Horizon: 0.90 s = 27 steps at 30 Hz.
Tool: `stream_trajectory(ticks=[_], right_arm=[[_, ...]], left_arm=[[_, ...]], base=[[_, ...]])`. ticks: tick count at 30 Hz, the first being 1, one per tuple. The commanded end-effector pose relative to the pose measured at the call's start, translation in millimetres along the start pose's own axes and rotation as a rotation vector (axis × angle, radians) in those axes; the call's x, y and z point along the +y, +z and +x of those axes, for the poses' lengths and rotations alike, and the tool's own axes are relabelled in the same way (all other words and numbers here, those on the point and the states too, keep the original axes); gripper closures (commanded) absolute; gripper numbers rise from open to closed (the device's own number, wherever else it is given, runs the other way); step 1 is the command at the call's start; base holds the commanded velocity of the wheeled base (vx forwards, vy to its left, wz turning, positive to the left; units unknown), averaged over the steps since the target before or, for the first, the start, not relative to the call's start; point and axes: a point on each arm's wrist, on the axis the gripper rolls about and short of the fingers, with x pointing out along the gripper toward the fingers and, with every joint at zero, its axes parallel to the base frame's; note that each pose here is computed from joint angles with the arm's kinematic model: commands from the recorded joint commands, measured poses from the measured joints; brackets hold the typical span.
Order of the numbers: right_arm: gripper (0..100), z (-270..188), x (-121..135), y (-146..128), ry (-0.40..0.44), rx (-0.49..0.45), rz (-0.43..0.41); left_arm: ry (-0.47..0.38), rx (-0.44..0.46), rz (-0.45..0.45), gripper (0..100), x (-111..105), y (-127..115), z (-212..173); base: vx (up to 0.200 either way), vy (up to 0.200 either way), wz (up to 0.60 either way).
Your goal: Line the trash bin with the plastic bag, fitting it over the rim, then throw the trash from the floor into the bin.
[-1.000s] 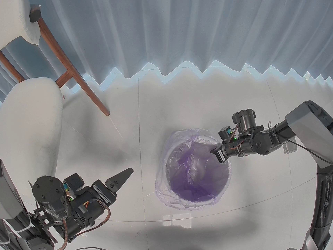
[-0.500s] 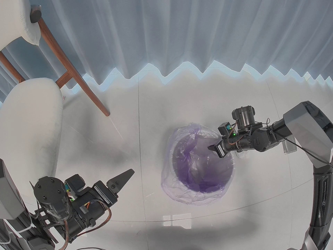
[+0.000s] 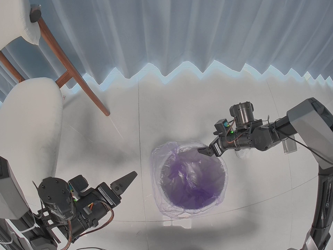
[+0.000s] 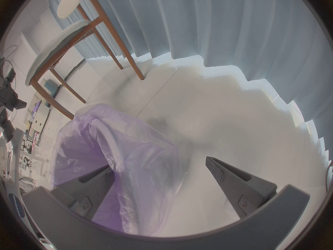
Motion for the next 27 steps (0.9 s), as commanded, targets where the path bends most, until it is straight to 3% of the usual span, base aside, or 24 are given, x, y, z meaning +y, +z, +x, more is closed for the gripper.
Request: stream_trajectory(ticks=[1,5,9,12,13,17,18,19,23,27], right_arm=[[0,-15,1,14,-0.012,-0.041,-0.013],[0,-23,0,21,-0.019,-0.065,-0.002],[0,-35,1,32,-0.026,-0.097,0.027],[0,-56,0,46,-0.033,-0.145,0.162],[0,-64,-1,49,-0.035,-0.159,0.243],[0,-76,3,47,-0.016,-0.157,0.490],[0,-76,3,47,-0.016,-0.157,0.490],[0,-74,8,35,-0.002,-0.119,0.595],[0,-69,13,10,-0.004,-0.084,0.708],[0,-70,9,-13,-0.031,-0.150,0.794]], left_arm=[[0.003,0.008,0.002,0,1,-2,2],[0.003,0.025,0.007,0,2,-3,8],[0.049,0.075,0.087,0,14,-11,20],[0.137,0.126,0.179,0,38,-22,45],[0.160,0.141,0.196,0,46,-26,53],[0.168,0.142,0.195,0,54,-31,73],[0.168,0.142,0.195,0,54,-31,73],[0.158,0.140,0.190,0,54,-31,80],[0.153,0.143,0.170,0,63,-23,88],[0.176,0.175,0.143,0,81,-12,92]], base=[[0.000,0.000,0.00],[0.000,0.000,0.00],[0.000,0.000,0.00],[0.000,0.000,0.00],[0.000,0.000,0.00],[0.000,0.000,0.00],[0.000,0.000,0.00],[0.000,0.000,0.00],[0.000,0.000,0.00],[0.000,0.000,0.00]])
